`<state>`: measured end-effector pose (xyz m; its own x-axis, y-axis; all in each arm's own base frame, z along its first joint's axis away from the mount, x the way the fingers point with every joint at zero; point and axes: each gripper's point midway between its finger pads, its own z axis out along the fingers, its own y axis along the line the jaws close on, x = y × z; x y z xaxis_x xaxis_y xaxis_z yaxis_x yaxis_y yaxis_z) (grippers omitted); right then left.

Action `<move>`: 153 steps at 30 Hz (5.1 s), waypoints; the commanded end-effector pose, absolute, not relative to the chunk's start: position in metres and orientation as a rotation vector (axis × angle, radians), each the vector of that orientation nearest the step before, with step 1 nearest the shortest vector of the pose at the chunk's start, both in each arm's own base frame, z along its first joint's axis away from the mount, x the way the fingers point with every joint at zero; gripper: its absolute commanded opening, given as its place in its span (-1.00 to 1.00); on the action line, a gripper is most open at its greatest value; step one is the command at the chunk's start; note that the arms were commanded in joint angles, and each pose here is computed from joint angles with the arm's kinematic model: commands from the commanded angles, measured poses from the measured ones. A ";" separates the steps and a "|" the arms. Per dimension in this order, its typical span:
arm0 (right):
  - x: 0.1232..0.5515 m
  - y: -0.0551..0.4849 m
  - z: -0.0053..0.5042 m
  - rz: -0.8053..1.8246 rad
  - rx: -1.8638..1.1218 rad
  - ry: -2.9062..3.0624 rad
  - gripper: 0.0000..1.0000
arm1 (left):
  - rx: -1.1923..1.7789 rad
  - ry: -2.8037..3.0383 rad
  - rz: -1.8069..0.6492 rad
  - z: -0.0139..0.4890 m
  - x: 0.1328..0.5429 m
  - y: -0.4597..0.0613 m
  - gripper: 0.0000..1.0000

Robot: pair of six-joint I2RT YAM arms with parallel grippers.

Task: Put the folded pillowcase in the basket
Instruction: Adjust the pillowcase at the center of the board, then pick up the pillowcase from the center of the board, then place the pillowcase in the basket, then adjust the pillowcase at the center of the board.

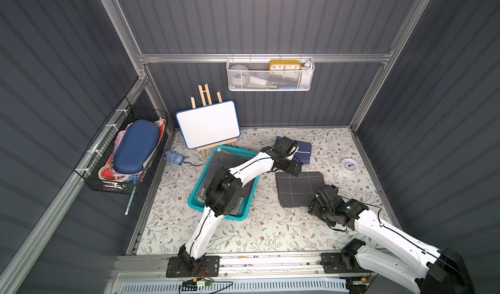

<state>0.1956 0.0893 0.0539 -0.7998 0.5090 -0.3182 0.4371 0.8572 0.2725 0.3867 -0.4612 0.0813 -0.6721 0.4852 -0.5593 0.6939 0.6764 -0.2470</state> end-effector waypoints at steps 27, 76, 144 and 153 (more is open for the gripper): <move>0.284 0.080 0.021 0.159 0.733 2.762 0.40 | 0.884 2.578 -0.822 0.056 0.285 -0.424 0.99; 0.261 0.105 0.030 0.511 0.694 2.718 0.41 | 0.575 2.666 -0.714 0.078 0.320 -0.416 -0.94; 0.221 0.093 0.121 0.557 0.526 2.593 0.85 | 0.225 2.777 0.168 0.128 0.347 -0.087 -0.45; 0.252 0.098 0.138 0.512 0.486 2.587 0.85 | -0.057 2.783 0.301 0.146 0.329 -0.058 -0.22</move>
<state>0.2357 0.0945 0.1220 -0.8409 0.4369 -0.3196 0.2796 0.8561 0.4347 0.3374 -0.0768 0.1259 -0.9473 0.0911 -0.3070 0.0414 0.9855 0.1645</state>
